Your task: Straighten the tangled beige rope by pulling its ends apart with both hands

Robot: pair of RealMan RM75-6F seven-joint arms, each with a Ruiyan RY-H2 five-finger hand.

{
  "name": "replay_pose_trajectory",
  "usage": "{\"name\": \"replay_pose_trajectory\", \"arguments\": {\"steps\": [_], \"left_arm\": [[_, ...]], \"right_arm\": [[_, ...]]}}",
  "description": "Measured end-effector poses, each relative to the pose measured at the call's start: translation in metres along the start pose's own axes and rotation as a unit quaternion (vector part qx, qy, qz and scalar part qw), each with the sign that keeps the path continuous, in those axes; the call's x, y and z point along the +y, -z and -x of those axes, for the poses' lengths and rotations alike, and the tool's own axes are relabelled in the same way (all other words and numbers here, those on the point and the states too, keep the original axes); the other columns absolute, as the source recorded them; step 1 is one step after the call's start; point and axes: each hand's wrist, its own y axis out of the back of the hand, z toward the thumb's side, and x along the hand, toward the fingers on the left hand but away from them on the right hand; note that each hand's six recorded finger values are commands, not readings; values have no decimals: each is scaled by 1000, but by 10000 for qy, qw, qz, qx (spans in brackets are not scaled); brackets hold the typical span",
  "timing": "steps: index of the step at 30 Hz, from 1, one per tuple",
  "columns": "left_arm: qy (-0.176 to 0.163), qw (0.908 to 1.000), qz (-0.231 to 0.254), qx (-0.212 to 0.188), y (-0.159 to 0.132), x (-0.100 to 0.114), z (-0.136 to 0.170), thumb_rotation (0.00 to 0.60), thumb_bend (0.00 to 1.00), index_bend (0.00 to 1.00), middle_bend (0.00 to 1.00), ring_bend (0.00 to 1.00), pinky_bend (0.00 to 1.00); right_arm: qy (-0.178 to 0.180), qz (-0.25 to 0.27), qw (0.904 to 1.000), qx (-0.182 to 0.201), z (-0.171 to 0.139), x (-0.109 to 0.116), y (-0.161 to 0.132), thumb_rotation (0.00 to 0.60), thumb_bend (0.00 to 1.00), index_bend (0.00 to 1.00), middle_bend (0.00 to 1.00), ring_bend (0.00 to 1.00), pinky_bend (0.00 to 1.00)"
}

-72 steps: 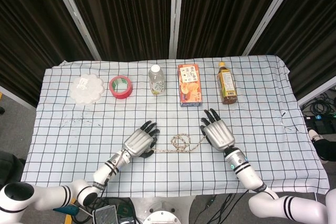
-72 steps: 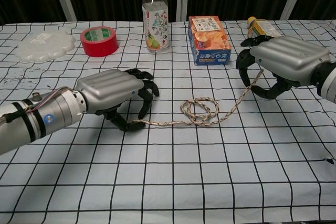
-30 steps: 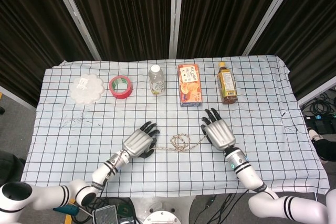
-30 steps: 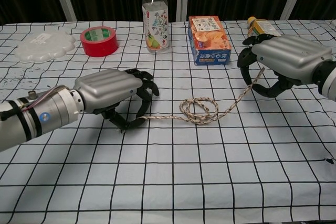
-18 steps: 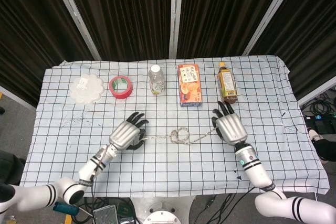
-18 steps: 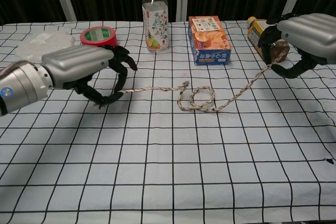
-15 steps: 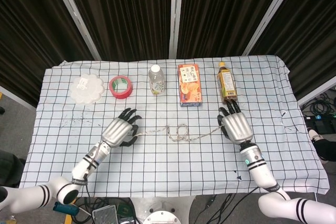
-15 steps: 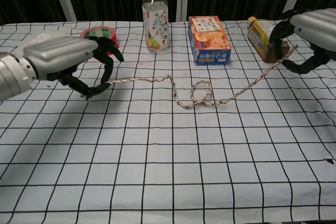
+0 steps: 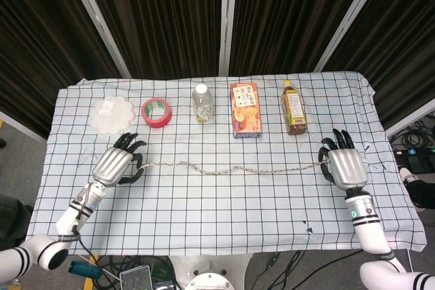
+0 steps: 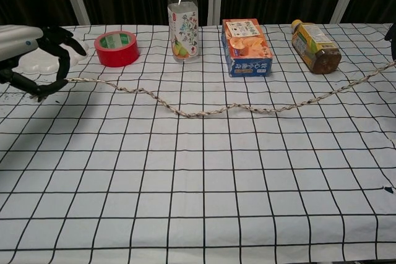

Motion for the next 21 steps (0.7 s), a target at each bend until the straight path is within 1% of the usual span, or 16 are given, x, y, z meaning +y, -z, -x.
{"name": "replay_pose_trajectory", "arguments": {"steps": [9, 15, 21], "left_arm": [[214, 9997, -12, 99, 11, -16, 13, 519, 414, 610, 170, 0, 0], [350, 9993, 5, 116, 13, -28, 15, 522, 413, 610, 170, 0, 0], [481, 9986, -123, 162, 19, -41, 15, 523, 413, 609, 170, 0, 0]], "right_arm": [[-103, -88, 9995, -269, -8, -8, 25, 600, 506, 688, 243, 0, 0], [-220, -103, 9994, -237, -9, -21, 23, 600, 506, 687, 241, 0, 0], [-296, -175, 9991, -232, -6, -35, 21, 600, 506, 687, 240, 0, 0]]}}
